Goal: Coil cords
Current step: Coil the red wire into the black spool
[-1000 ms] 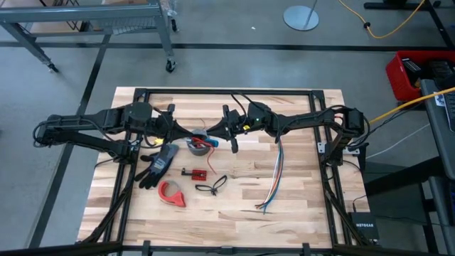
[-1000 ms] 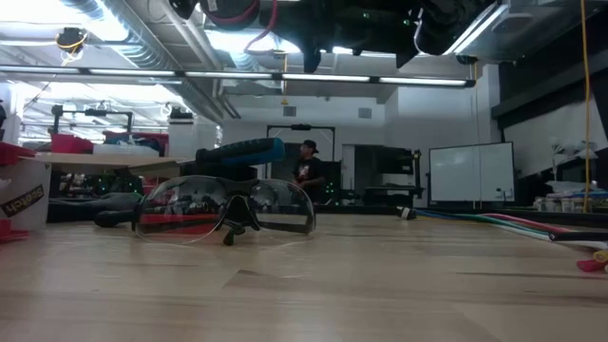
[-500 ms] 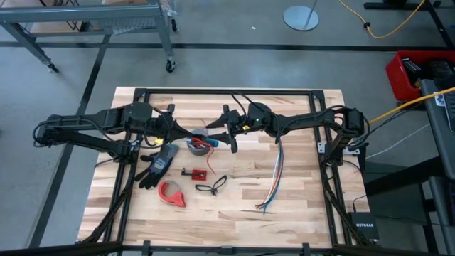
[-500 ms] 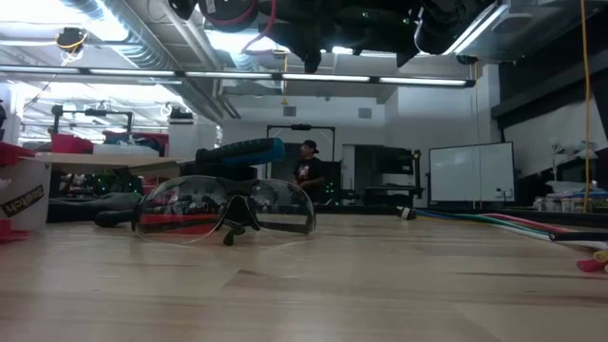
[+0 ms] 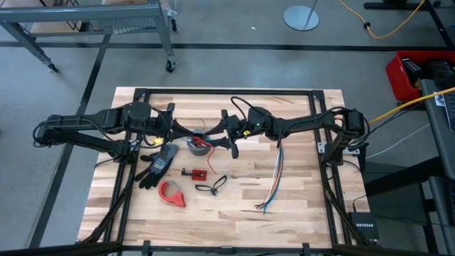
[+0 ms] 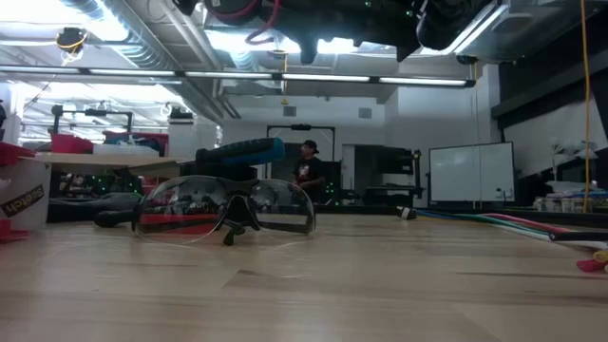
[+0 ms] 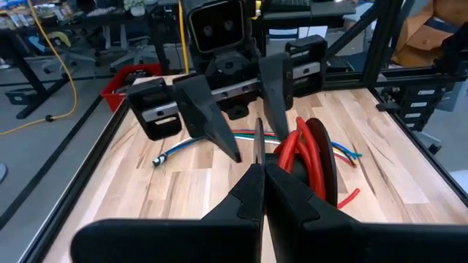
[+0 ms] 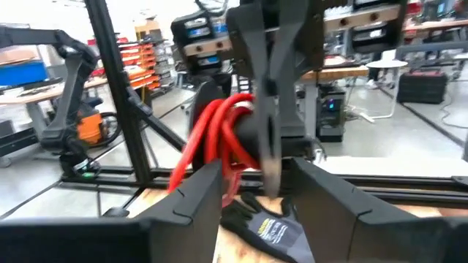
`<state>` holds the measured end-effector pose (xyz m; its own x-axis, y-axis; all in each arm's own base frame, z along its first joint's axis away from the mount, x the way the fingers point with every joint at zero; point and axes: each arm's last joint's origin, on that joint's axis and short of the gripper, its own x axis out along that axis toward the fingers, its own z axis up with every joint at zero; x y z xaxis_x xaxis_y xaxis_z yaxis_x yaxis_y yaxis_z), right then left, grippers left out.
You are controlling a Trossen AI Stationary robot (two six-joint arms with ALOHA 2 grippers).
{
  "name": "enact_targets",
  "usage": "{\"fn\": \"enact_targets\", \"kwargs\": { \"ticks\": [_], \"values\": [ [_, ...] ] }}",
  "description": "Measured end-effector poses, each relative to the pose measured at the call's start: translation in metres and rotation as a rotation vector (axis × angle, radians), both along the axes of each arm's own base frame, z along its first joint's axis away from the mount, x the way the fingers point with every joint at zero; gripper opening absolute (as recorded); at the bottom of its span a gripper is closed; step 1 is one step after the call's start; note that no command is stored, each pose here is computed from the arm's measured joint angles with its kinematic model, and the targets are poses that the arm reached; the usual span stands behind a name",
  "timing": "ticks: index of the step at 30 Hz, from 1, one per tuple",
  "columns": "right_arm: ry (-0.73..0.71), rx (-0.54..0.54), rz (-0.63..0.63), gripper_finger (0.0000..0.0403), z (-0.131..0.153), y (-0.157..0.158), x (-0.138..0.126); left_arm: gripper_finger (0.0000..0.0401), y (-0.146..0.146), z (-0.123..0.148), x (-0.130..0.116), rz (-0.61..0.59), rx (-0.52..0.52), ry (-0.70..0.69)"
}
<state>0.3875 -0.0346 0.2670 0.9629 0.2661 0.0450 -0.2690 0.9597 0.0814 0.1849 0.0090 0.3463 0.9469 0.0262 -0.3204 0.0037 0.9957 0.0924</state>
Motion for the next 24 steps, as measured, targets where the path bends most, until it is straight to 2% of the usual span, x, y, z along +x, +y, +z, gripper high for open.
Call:
{"fn": "enact_targets", "kwargs": {
  "ticks": [24],
  "values": [
    [-0.056,-0.009,-0.021,0.0158,0.005,-0.0009,-0.0003,0.0,-0.0008,0.0007,0.0096,-0.044,-0.006,-0.035]
  ]
}}
